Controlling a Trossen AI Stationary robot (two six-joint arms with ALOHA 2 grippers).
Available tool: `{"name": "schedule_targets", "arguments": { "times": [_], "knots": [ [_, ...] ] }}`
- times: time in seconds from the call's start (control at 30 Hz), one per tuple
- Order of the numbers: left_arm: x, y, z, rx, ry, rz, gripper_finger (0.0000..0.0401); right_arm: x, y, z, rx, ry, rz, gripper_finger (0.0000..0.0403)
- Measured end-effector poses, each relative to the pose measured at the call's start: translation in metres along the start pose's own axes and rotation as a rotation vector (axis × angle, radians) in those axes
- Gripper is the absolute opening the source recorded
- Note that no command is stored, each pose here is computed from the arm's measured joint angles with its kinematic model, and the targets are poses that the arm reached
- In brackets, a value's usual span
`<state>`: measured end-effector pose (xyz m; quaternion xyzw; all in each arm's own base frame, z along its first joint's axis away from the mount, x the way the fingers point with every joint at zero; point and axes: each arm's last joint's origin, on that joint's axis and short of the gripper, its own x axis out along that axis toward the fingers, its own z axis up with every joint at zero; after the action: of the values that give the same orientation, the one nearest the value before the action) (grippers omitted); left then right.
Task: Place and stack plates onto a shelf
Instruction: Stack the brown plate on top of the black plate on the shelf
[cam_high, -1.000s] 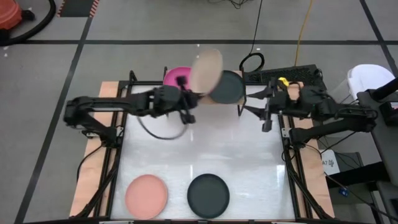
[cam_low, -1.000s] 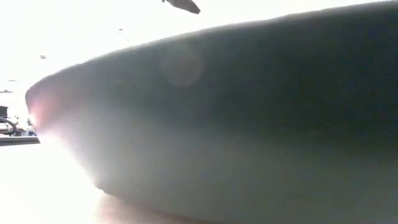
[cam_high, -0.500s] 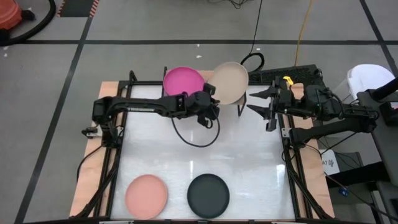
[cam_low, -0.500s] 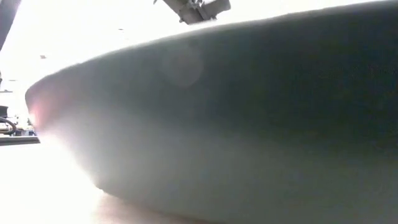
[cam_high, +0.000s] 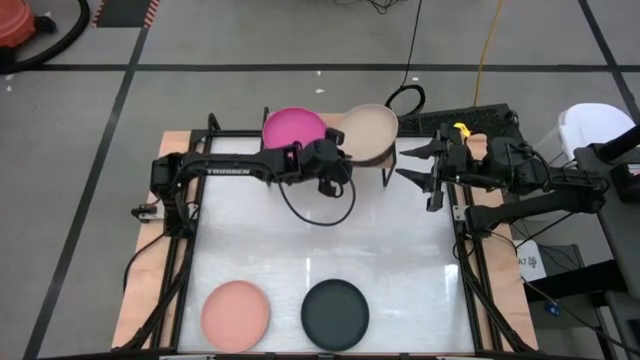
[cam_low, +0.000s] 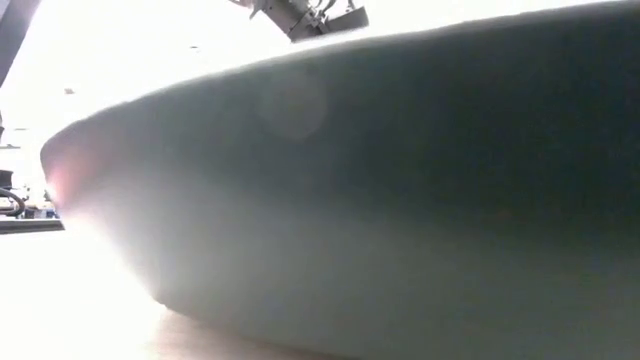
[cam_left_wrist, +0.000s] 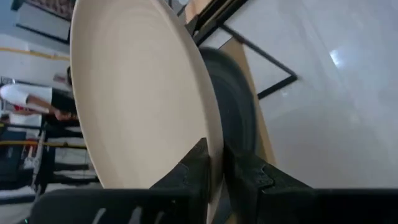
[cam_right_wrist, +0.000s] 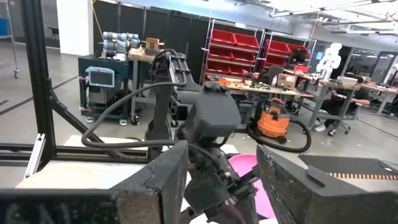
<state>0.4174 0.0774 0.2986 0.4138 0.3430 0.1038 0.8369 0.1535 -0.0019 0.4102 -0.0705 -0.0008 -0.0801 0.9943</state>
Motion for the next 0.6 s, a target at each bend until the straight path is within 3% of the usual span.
{"name": "schedule_targets", "arguments": {
  "times": [0.13, 0.43, 0.6],
  "knots": [
    [0.001, 0.003, -0.003, -0.032, 0.009, 0.006, 0.0061, 0.003, 0.002, -0.007, -0.002, 0.01, 0.001, 0.0173],
    [0.001, 0.003, -0.003, -0.057, 0.023, 0.026, 0.0165, 0.011, 0.006, -0.025, -0.027, 0.01, 0.001, 0.0173],
    [-0.003, 0.001, 0.002, -0.091, 0.017, 0.036, 0.0201, 0.011, 0.006, -0.026, -0.027, 0.006, 0.001, 0.0173]
  ]
}}
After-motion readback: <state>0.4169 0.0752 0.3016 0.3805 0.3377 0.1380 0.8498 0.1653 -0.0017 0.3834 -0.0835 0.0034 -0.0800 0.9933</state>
